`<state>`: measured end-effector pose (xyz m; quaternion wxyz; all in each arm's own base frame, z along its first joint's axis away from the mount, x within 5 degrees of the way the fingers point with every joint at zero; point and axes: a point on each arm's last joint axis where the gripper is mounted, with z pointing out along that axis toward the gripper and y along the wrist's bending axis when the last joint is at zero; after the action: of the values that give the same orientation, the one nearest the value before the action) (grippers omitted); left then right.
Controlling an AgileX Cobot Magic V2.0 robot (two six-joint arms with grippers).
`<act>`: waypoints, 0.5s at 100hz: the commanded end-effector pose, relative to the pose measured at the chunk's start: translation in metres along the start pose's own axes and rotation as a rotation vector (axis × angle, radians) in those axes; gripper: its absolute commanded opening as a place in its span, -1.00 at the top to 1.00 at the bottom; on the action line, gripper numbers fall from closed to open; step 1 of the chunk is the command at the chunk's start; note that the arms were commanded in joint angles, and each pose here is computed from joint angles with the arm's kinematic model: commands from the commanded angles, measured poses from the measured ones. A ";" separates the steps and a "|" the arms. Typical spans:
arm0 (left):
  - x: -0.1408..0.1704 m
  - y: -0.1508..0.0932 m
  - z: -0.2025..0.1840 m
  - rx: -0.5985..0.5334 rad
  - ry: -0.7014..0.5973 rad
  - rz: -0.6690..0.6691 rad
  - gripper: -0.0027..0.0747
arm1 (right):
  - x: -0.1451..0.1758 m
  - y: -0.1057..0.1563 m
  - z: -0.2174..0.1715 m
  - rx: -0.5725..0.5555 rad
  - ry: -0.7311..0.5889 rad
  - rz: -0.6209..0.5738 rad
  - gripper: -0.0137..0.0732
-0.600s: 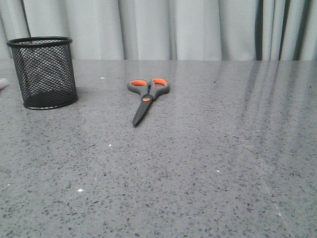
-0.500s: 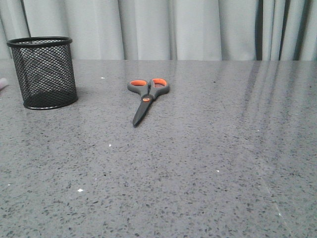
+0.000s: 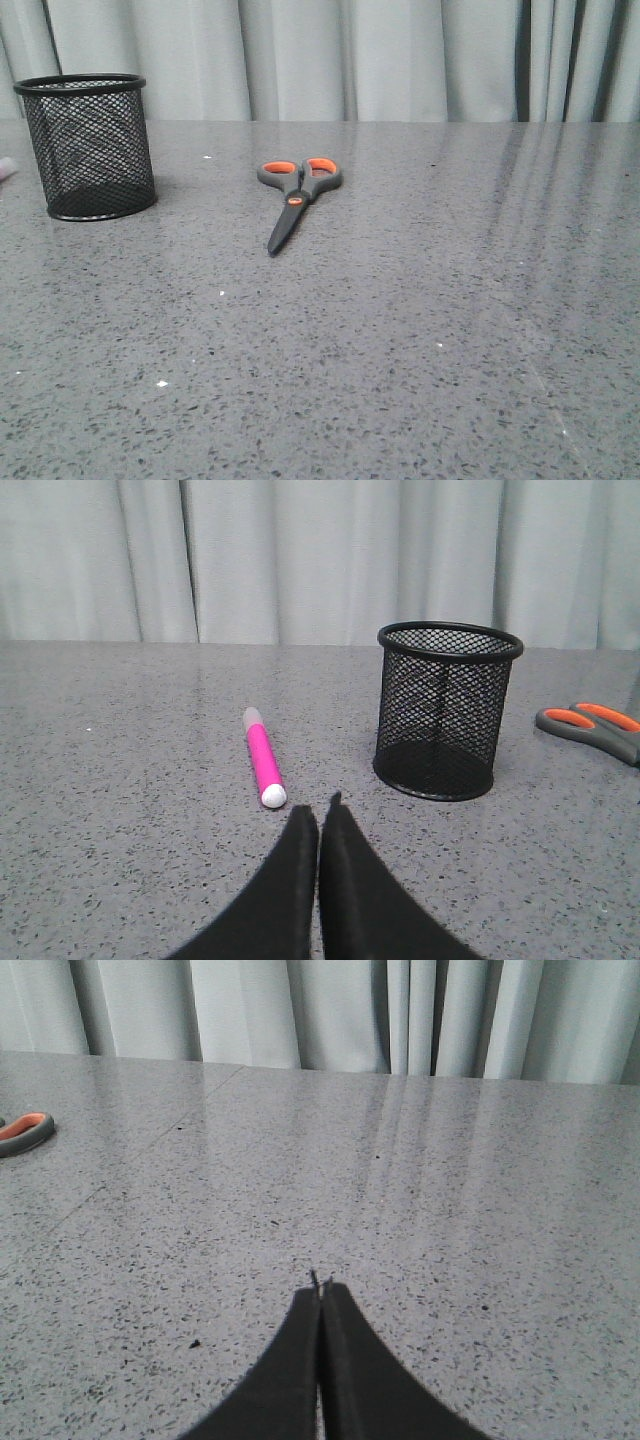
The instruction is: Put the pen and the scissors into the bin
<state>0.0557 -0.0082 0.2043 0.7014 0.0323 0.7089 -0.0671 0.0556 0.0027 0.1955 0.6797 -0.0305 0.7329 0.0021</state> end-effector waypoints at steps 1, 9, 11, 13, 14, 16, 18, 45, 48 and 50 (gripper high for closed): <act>0.000 0.001 -0.001 -0.004 -0.080 -0.010 0.99 | -0.002 -0.001 0.000 0.010 -0.079 -0.018 0.84; 0.000 0.001 -0.001 -0.004 -0.080 -0.010 0.99 | -0.002 -0.001 0.000 0.010 -0.079 -0.018 0.84; 0.000 0.001 -0.001 -0.004 -0.080 -0.010 0.99 | -0.002 -0.001 0.000 0.010 -0.079 -0.018 0.84; 0.000 0.001 -0.001 -0.004 -0.080 -0.010 0.99 | -0.002 -0.001 0.000 0.010 -0.079 -0.018 0.84; 0.000 0.001 -0.001 -0.004 -0.080 -0.010 0.99 | -0.002 -0.001 0.000 0.010 -0.079 -0.018 0.84; 0.000 0.001 -0.001 -0.004 -0.080 -0.010 0.99 | -0.002 -0.001 0.000 0.010 -0.079 -0.018 0.84; 0.000 0.001 -0.001 -0.004 -0.080 -0.010 0.99 | -0.002 -0.001 0.000 0.010 -0.079 -0.018 0.84; -0.001 0.001 -0.001 -0.004 -0.083 -0.010 0.99 | -0.005 -0.001 -0.001 0.012 -0.107 -0.018 0.84; -0.001 0.001 -0.001 -0.004 -0.083 -0.010 0.99 | -0.005 -0.001 -0.001 0.012 -0.107 -0.018 0.84; -0.001 0.001 -0.001 -0.004 -0.083 -0.010 0.99 | -0.005 -0.001 -0.001 0.012 -0.108 -0.018 0.84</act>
<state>0.0557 -0.0082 0.2043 0.7014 0.0323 0.7089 -0.0671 0.0557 0.0026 0.1971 0.6861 -0.0301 0.7269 0.0020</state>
